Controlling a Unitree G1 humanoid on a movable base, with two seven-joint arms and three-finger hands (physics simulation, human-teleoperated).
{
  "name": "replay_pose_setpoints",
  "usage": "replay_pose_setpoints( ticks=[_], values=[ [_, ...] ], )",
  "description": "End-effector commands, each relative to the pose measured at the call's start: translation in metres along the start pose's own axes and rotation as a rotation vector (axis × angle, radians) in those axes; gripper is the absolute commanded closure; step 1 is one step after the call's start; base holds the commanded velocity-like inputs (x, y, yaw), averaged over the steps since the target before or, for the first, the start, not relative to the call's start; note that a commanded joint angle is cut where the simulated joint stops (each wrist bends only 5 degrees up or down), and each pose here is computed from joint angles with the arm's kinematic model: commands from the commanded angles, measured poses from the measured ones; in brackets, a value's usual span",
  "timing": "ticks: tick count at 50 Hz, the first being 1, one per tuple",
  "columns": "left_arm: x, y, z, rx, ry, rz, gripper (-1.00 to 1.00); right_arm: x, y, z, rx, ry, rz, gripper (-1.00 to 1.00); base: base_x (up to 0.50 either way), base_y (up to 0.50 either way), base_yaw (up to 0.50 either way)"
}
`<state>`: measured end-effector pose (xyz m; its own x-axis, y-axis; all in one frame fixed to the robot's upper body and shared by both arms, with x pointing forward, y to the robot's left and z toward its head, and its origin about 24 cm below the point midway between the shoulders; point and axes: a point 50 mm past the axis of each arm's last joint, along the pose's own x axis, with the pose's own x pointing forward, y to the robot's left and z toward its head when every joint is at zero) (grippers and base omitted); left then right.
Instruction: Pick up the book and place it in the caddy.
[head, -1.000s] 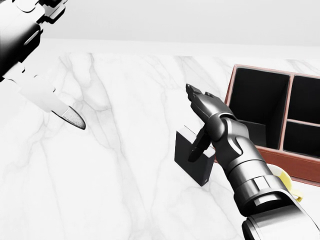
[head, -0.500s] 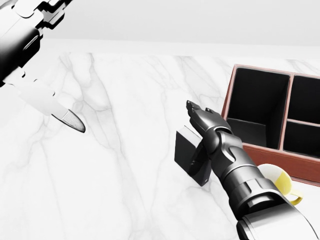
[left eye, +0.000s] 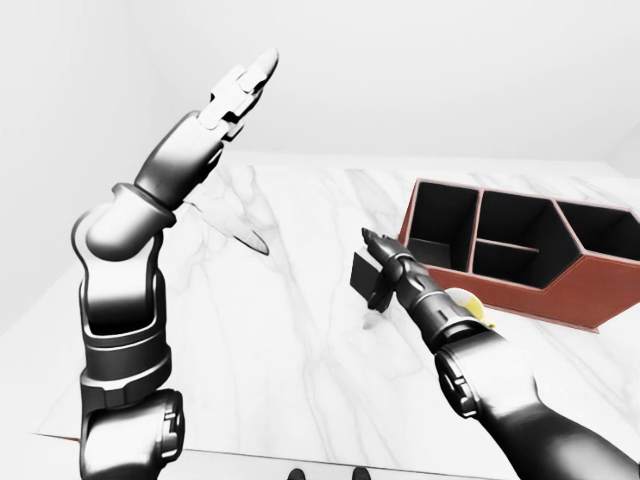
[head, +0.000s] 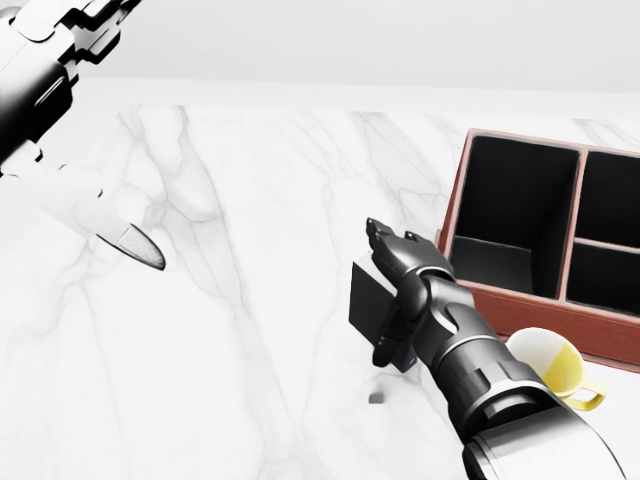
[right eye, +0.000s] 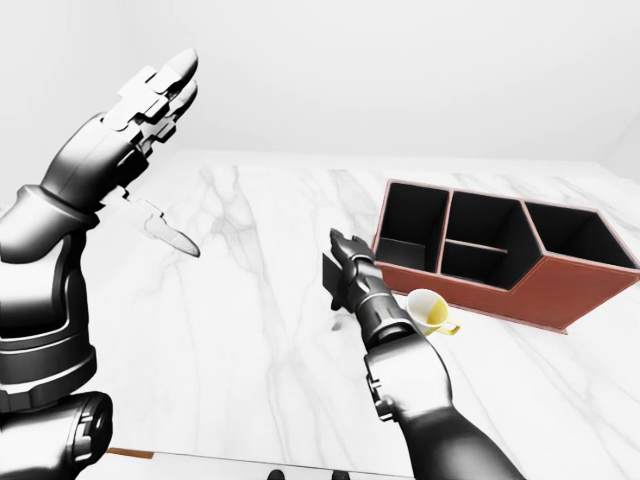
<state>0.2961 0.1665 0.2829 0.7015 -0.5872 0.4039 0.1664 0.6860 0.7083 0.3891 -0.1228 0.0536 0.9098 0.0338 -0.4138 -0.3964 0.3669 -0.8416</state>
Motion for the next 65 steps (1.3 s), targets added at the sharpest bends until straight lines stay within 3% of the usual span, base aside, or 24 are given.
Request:
replay_pose_setpoints(
  ticks=[1, 24, 25, 26, 27, 28, 65],
  values=[
    [-0.005, 0.002, 0.002, 0.004, -0.007, 0.008, -1.00, 0.000, 0.006, 0.001, -0.025, 0.005, 0.019, -1.00, 0.00, 0.00, 0.00],
    [-0.011, 0.002, 0.003, 0.005, -0.011, 0.010, -1.00, 0.000, 0.008, -0.003, -0.018, 0.022, 0.049, -1.00, 0.00, 0.00, 0.00],
    [-0.011, 0.001, 0.003, 0.005, -0.010, 0.011, -1.00, 0.000, 0.008, -0.003, -0.015, 0.023, 0.049, -0.80, 0.00, 0.00, 0.00],
    [-0.011, 0.001, 0.003, 0.005, -0.010, 0.010, -1.00, 0.000, 0.008, -0.003, -0.015, 0.023, 0.032, 0.53, 0.00, 0.00, 0.00],
    [-0.011, 0.001, 0.002, 0.004, -0.009, 0.010, -1.00, 0.000, 0.007, -0.003, -0.016, 0.022, 0.015, 0.53, 0.00, 0.00, 0.00],
    [-0.012, 0.001, 0.002, 0.002, -0.007, 0.011, -1.00, 0.000, 0.007, -0.003, -0.016, 0.022, 0.019, 1.00, 0.00, 0.00, 0.00],
    [-0.013, 0.002, 0.006, 0.003, -0.027, 0.021, -1.00, 0.000, 0.009, 0.011, -0.045, -0.020, 0.017, 1.00, 0.00, 0.00, 0.00]
  ],
)
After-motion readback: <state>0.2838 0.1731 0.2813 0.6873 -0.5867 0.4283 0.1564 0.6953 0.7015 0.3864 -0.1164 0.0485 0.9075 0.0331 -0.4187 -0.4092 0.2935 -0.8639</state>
